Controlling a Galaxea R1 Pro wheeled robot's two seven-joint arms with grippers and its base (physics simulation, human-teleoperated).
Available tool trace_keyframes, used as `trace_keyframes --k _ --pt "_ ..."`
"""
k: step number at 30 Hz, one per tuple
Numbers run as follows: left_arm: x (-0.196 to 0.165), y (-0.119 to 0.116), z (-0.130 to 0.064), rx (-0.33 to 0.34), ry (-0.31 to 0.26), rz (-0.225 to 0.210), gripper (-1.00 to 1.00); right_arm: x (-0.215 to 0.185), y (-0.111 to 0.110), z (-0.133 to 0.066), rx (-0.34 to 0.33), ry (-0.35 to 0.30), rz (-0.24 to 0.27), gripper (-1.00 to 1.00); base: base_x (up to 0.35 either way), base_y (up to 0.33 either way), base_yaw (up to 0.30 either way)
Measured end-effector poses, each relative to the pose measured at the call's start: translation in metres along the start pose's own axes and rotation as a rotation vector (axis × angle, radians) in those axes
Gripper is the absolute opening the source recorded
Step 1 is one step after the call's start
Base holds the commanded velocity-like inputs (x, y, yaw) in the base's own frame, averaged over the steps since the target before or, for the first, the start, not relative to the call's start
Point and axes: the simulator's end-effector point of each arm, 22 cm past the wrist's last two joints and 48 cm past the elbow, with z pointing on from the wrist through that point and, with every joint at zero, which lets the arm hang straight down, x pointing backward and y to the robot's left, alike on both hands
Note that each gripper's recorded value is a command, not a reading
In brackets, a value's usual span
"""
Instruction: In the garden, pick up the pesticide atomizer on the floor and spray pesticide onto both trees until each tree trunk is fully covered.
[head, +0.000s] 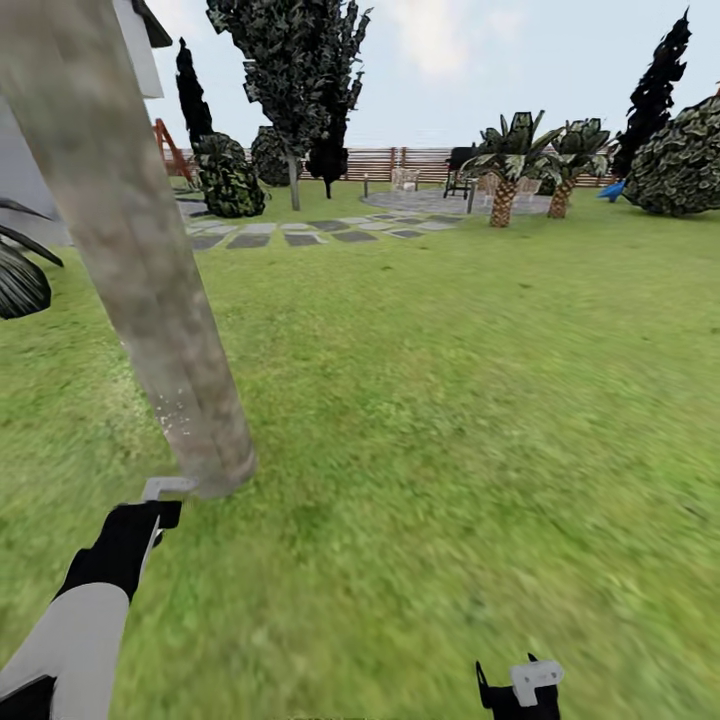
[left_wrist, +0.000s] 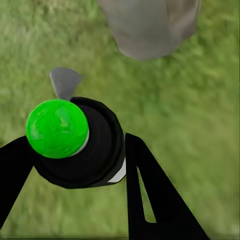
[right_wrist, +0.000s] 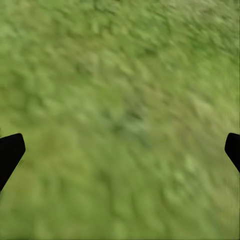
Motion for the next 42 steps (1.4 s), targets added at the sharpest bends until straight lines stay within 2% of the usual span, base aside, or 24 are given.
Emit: trace_keyframes --k 5,7,9,13,16,17,19,20,22,23,24,26,28,31,33,36,37,38,39,42 --pt "-0.022 -0.017 -0.004 0.031 -0.025 -0.008 -1.0 0.0 -0.002 0.0 0.003 0.0 -0.001 1.0 -0.002 -0.003 0.278" --pt "-0.058 -0.027 -0.011 0.052 -0.066 -0.029 -1.0 0.0 -0.002 0.0 0.003 0.0 -0.001 1.0 0.0 0.0 0.272" --pt "-0.094 -0.038 -0.019 0.089 -0.102 -0.048 -1.0 0.0 -0.002 0.0 0.003 0.0 -0.001 1.0 0.0 0.0 0.122" --pt "-0.125 -0.059 -0.031 0.201 -0.125 -0.046 -1.0 0.0 -0.002 0.0 0.003 0.0 -0.001 1.0 0.0 0.0 0.027" --pt "-0.129 -0.05 -0.033 0.203 -0.093 -0.03 -1.0 0.0 -0.002 0.0 0.002 0.0 -0.001 1.0 0.0 0.0 0.002" --pt "-0.128 -0.036 -0.031 0.183 -0.084 -0.027 -1.0 0.0 -0.001 0.0 0.002 -0.001 -0.001 1.0 0.0 0.0 0.0" --pt "-0.125 0.009 -0.026 0.124 -0.071 -0.028 -1.0 0.0 -0.001 0.0 0.002 -0.001 -0.001 1.0 0.0 0.0 0.0" --pt "-0.125 0.014 -0.026 0.131 -0.069 -0.036 -1.0 0.0 -0.001 0.0 0.002 -0.001 -0.001 1.0 0.0 0.0 0.0" --pt "-0.124 0.003 -0.028 0.176 -0.063 -0.032 -1.0 0.0 -0.002 0.0 0.002 -0.001 -0.001 1.0 0.0 0.0 0.0" --pt "-0.124 -0.018 -0.032 0.236 -0.046 -0.003 -1.0 0.0 -0.002 0.0 0.002 0.0 -0.001 1.0 0.0 0.0 0.0" --pt "-0.13 -0.038 -0.04 0.279 -0.033 0.044 -1.0 0.0 -0.002 0.0 0.002 -0.001 -0.001 1.0 0.0 0.0 0.005" --pt "-0.14 -0.045 -0.046 0.289 -0.032 0.086 -1.0 0.0 -0.002 0.0 0.002 0.0 -0.001 1.0 0.0 0.0 0.106" --pt "-0.156 -0.035 -0.051 0.277 -0.05 0.098 -1.0 0.0 -0.002 0.0 0.002 -0.001 -0.001 1.0 0.0 0.0 0.244" --pt "-0.166 -0.002 -0.05 0.231 -0.06 0.096 -1.0 0.0 -0.001 0.0 0.002 0.0 -0.001 1.0 0.0 0.0 0.271" --pt "-0.164 0.012 -0.049 0.213 -0.057 0.093 -1.0 0.0 -0.001 0.0 0.002 -0.001 -0.001 1.0 0.0 0.0 0.086" --pt "-0.168 0.007 -0.051 0.222 -0.066 0.092 -1.0 0.0 -0.001 0.0 0.002 0.0 -0.001 1.0 0.0 0.0 0.022" --pt "-0.175 0.0 -0.055 0.232 -0.08 0.09 -1.0 0.0 -0.001 0.0 0.002 0.0 -0.001 1.0 0.0 0.0 0.003" --pt "-0.19 -0.017 -0.065 0.257 -0.107 0.084 -1.0 0.0 -0.002 0.0 0.002 0.0 0.0 1.0 0.0 0.0 0.001" --pt "-0.2 -0.025 -0.072 0.266 -0.107 0.075 -1.0 0.0 -0.002 0.0 0.002 0.0 0.0 1.0 0.0 0.0 0.0" --pt "-0.203 -0.025 -0.076 0.268 -0.088 0.066 -1.0 0.0 -0.002 0.0 0.002 0.0 0.0 1.0 0.0 0.0 0.0"
